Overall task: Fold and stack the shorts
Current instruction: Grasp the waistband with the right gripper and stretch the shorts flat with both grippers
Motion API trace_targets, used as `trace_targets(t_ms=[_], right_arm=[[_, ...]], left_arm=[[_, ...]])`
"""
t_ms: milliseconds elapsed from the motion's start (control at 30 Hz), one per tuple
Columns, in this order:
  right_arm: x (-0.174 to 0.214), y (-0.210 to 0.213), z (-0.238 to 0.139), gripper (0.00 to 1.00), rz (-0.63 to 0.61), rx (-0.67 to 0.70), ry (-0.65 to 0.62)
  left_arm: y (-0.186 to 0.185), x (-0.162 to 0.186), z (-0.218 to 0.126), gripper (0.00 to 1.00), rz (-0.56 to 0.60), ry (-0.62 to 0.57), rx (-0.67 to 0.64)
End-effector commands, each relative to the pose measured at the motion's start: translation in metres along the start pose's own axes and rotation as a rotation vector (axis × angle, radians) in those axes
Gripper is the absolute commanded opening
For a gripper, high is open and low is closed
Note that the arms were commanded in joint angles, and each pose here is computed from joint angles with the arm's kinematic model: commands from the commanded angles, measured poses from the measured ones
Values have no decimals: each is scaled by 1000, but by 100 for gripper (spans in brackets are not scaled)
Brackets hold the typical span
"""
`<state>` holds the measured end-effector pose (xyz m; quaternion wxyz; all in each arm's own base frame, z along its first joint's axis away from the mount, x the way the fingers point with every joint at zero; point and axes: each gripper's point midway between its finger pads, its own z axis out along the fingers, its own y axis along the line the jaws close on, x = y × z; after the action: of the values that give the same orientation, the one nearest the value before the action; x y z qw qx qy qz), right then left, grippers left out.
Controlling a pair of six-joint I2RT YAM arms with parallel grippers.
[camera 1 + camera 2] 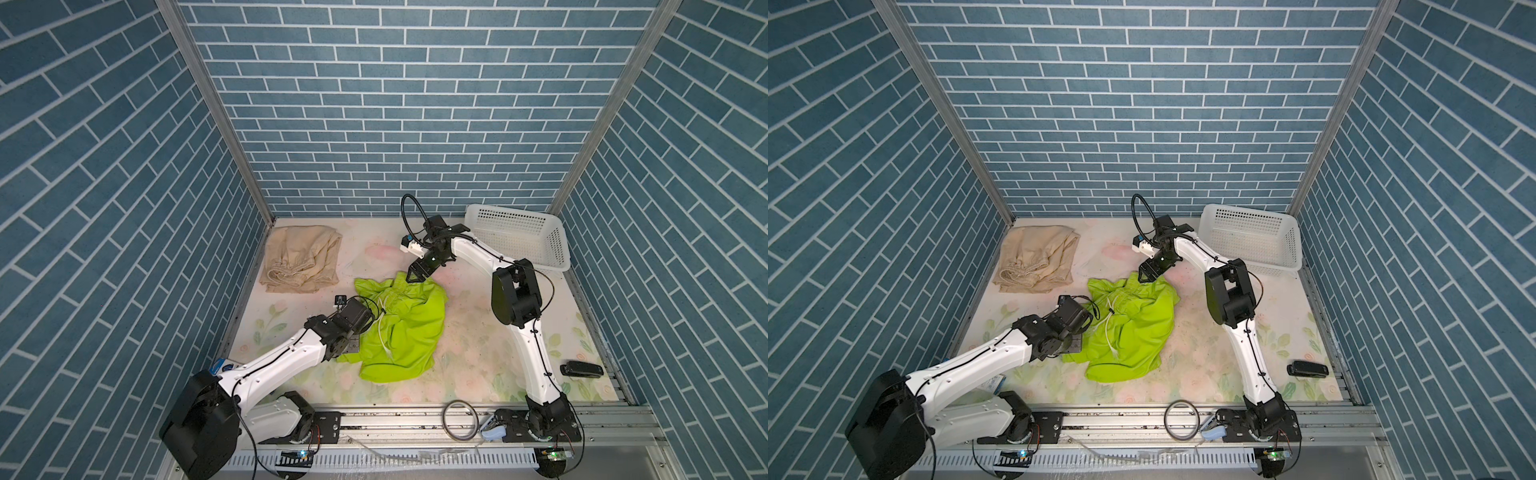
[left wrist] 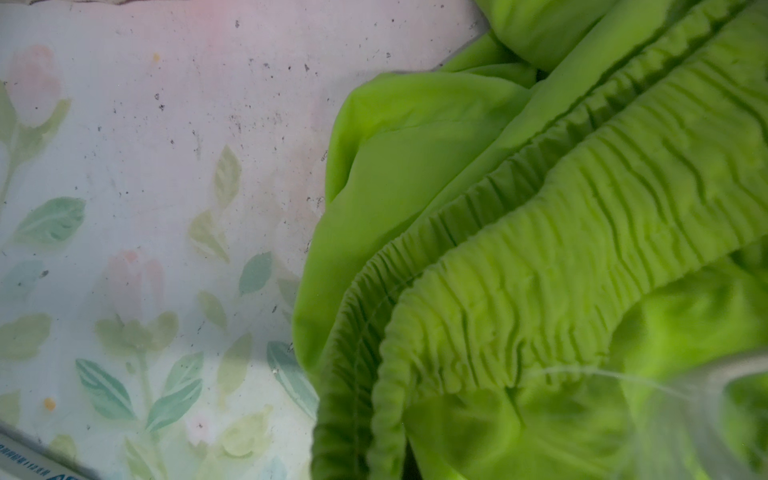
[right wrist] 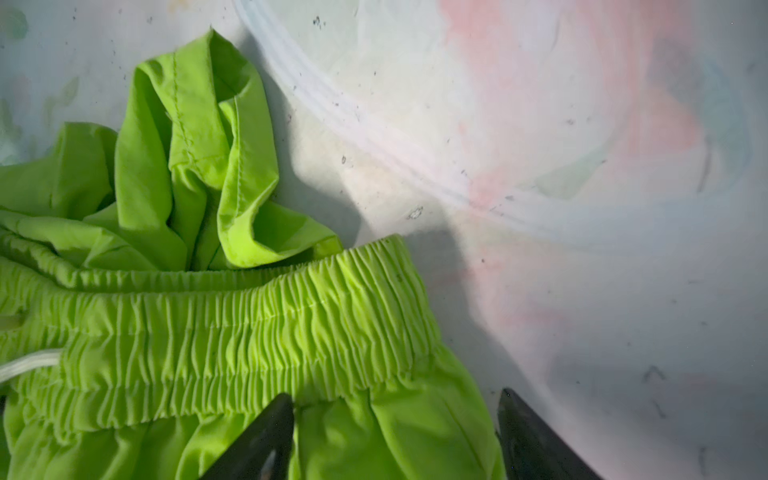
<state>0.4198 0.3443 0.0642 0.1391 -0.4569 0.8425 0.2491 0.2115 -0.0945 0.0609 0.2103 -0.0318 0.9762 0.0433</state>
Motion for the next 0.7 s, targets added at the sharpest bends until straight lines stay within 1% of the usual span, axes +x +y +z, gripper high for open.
trace_targets(t_ms=[0, 67, 200, 367, 467, 500, 600, 667], right_arm=[[-29, 11, -26, 77, -100, -1, -102], [-29, 13, -18, 77, -108, -9, -83], [-16, 14, 7, 76, -131, 7, 6], [-14, 11, 25, 74, -153, 36, 28], [-9, 11, 31, 67, -143, 24, 49], [-7, 11, 33, 62, -139, 19, 57], [-2, 13, 34, 58, -132, 11, 70], [2, 11, 37, 50, -125, 16, 82]], left_arm=[[9, 12, 8, 0, -2, 40, -39], [9, 12, 8, 0, -2, 39, -38], [9, 8, 6, 0, -8, 28, -32], [10, 6, 4, 0, -2, 22, -32], [12, 7, 3, 0, -2, 25, -40], [13, 7, 2, 0, -3, 24, -43], [14, 5, 0, 0, -11, 12, -36], [15, 4, -1, 0, -9, 5, -36]])
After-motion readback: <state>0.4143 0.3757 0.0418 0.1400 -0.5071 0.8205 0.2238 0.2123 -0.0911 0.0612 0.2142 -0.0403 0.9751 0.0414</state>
